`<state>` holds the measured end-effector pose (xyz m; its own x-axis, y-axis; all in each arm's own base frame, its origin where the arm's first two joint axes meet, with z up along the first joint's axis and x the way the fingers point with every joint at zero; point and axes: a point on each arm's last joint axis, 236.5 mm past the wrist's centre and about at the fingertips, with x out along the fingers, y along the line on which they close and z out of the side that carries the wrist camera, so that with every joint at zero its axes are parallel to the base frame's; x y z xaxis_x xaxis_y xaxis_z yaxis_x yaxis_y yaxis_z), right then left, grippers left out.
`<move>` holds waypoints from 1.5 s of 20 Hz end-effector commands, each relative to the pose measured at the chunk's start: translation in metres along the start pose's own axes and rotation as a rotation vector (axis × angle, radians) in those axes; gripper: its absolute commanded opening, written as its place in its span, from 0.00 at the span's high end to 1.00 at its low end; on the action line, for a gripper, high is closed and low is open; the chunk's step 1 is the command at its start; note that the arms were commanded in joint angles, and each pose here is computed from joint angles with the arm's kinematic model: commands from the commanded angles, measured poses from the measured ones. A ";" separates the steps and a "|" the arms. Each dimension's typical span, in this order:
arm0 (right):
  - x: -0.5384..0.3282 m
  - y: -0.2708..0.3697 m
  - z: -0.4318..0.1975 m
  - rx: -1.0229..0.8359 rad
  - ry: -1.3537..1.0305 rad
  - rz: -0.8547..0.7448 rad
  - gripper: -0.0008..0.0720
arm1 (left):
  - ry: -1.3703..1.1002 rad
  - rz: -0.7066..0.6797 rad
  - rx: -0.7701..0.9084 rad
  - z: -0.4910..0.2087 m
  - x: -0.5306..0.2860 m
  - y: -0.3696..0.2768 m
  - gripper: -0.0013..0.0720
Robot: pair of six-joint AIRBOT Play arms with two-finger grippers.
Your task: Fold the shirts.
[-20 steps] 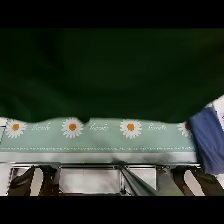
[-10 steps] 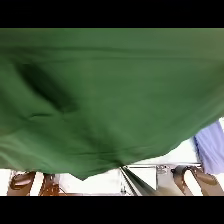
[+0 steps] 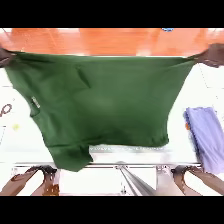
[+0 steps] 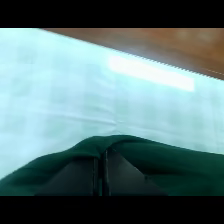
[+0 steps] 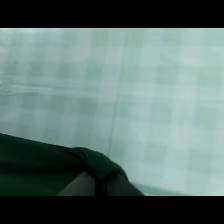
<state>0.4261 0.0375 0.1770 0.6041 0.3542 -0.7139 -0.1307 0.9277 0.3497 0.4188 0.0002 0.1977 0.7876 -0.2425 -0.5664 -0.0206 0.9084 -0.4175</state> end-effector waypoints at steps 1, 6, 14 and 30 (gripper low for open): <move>0.116 -0.033 0.014 0.066 0.040 0.024 0.95 | 0.077 0.013 -0.144 -0.009 0.112 0.054 0.96; 0.205 -0.064 0.032 0.154 0.068 0.064 0.95 | 0.207 0.032 -0.211 -0.031 0.205 0.095 0.96; 0.187 -0.064 -0.033 0.132 0.369 0.119 0.95 | 0.485 0.007 -0.213 -0.084 0.175 0.108 0.96; 0.131 -0.112 -0.104 0.276 0.581 -0.040 0.42 | 0.760 0.032 -0.270 -0.175 0.101 0.143 0.29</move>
<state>0.4562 0.0244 -0.0456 0.0714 0.4468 -0.8918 0.0987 0.8865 0.4521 0.3971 0.0243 -0.0656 0.1135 -0.5013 -0.8578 -0.2473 0.8220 -0.5131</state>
